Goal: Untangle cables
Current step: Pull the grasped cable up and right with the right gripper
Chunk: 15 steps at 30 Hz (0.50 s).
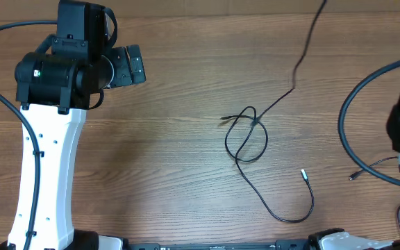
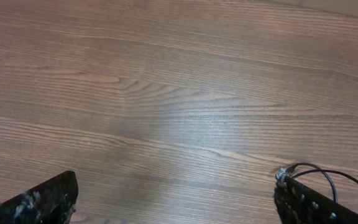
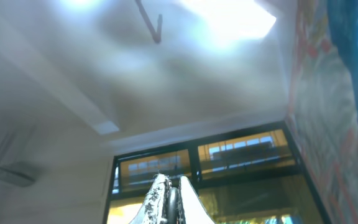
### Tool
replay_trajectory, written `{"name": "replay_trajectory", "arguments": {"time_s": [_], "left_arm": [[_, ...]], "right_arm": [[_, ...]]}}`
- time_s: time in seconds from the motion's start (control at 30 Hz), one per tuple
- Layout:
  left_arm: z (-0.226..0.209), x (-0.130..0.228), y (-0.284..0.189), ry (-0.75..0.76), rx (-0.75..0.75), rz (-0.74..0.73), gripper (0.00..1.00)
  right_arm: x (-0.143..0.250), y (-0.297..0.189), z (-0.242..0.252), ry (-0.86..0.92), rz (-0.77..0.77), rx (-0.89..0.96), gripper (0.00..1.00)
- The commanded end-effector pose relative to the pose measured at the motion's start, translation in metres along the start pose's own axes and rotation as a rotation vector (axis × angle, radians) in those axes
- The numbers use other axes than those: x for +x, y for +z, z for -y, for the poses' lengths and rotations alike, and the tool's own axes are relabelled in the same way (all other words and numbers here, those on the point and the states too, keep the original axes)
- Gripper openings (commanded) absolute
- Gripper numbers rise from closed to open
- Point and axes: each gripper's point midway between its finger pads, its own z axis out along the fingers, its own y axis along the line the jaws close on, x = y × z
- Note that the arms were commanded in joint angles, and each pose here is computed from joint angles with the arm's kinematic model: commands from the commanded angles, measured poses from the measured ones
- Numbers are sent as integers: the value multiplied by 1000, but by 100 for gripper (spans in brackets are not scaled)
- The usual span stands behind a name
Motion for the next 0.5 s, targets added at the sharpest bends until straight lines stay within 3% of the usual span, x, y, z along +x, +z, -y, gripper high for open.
{"name": "replay_trajectory", "arguments": {"time_s": [0.0,0.17,0.47], "left_arm": [[-4,0,3,-13,-14,-5,99],[-3,0,3,-13,-14,-5,100],[-3,0,3,-13,-14,-5,100]], "right_arm": [[-6,2,9,-35,10,25,4],[27,-1,46,-179,-133,122,4],[114,-48,209,-515,-498,485,4]]}}
